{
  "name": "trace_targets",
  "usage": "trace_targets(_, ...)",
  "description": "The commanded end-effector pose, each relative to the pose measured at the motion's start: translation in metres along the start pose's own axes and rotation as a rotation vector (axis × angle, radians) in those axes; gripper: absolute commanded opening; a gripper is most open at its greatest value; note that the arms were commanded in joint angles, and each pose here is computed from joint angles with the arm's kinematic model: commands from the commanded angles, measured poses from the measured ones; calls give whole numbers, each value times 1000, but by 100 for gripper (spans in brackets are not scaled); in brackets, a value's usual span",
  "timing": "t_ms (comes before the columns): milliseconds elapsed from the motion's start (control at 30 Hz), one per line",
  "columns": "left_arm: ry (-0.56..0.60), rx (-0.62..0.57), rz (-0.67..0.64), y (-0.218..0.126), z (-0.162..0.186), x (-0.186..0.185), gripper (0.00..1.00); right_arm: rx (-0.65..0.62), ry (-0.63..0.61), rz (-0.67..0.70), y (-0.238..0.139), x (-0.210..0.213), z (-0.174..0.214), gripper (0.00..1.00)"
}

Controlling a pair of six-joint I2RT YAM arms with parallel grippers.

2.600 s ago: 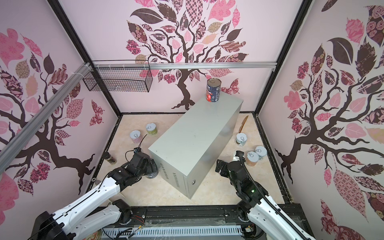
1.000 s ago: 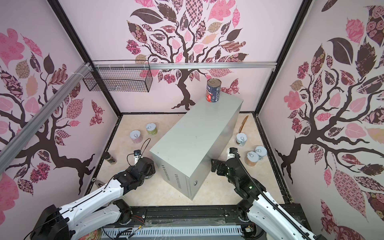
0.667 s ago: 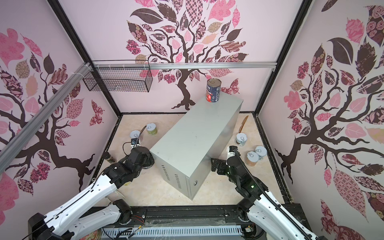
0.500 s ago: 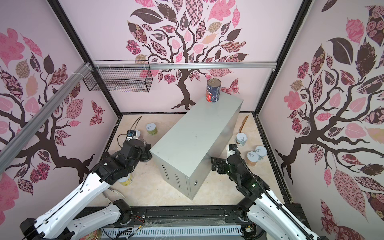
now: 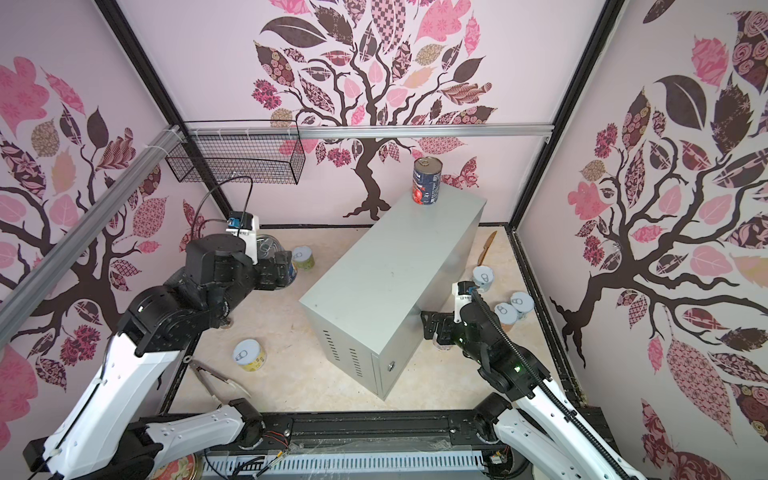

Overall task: Place and organize the canned foods onto the counter
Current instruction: 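Close the left gripper on the blue silver-lidded soup can and lift it, then carry the soup can over the box with the left gripper while the right rises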

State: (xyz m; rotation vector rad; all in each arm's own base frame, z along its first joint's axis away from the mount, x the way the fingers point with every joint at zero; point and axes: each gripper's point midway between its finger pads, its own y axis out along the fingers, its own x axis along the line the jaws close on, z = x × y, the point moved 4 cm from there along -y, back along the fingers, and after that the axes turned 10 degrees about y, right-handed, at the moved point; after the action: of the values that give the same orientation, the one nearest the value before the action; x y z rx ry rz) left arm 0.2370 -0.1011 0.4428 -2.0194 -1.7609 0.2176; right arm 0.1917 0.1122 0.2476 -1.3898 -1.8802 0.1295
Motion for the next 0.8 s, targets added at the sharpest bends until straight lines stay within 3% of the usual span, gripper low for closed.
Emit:
trace_targets(0,0,-127,107,-23,-47,-5,59,-50,-29,-134,-17,26,-17,100)
trace_targets(333,46,-183,346,-41,-92,-35,59,-79,-65,-158,-41,33,-29,100)
trace_targets(600,253,-169,465,-43,-95,-109,59,-112,-95,-210,-66,43,-39,100)
trace_targets(767,276,-157,523,-32,-97,-142,59,-130,-95,-220,-81,45,-45,100)
